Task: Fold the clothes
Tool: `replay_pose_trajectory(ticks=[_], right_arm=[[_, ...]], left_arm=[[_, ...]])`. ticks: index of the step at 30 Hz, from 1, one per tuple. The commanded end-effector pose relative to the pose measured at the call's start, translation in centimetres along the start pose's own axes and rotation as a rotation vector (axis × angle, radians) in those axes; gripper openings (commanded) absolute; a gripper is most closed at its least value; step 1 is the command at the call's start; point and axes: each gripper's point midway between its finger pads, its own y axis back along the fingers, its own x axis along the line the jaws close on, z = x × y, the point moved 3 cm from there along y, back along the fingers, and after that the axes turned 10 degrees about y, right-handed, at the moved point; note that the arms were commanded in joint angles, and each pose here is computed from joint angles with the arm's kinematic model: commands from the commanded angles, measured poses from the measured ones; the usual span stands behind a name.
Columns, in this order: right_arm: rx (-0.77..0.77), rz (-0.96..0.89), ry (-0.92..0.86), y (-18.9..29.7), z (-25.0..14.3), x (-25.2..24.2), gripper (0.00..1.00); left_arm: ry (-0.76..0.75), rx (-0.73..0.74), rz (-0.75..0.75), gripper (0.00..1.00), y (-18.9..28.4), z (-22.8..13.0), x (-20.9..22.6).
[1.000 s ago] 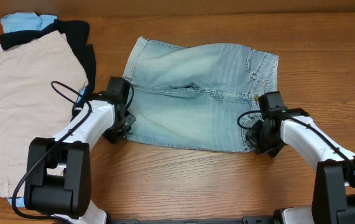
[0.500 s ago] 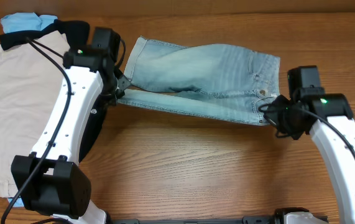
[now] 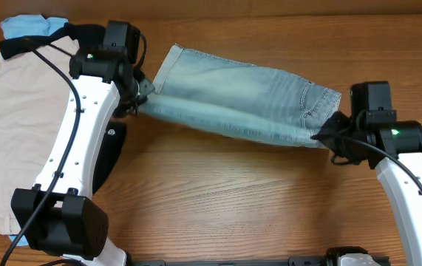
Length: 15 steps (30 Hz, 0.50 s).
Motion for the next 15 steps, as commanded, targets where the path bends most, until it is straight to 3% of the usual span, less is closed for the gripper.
replay_pose_trajectory(ticks=[1, 7, 15], right_arm=[[-0.115, -0.115, -0.019, -0.6, 3.3, -1.7, 0.04], [-0.193, -0.112, -0.047, -3.5, 7.2, -2.1, 0.04], [-0.289, -0.070, -0.004, -7.6, 11.2, -0.8, 0.04]], left_arm=[[0.017, -0.137, -0.029, 0.04, -0.3, 3.0, -1.1], [0.019, -0.198, -0.145, 0.04, -4.7, 4.5, -5.8], [0.004, -0.180, -0.126, 0.04, -11.5, 3.9, -7.4]])
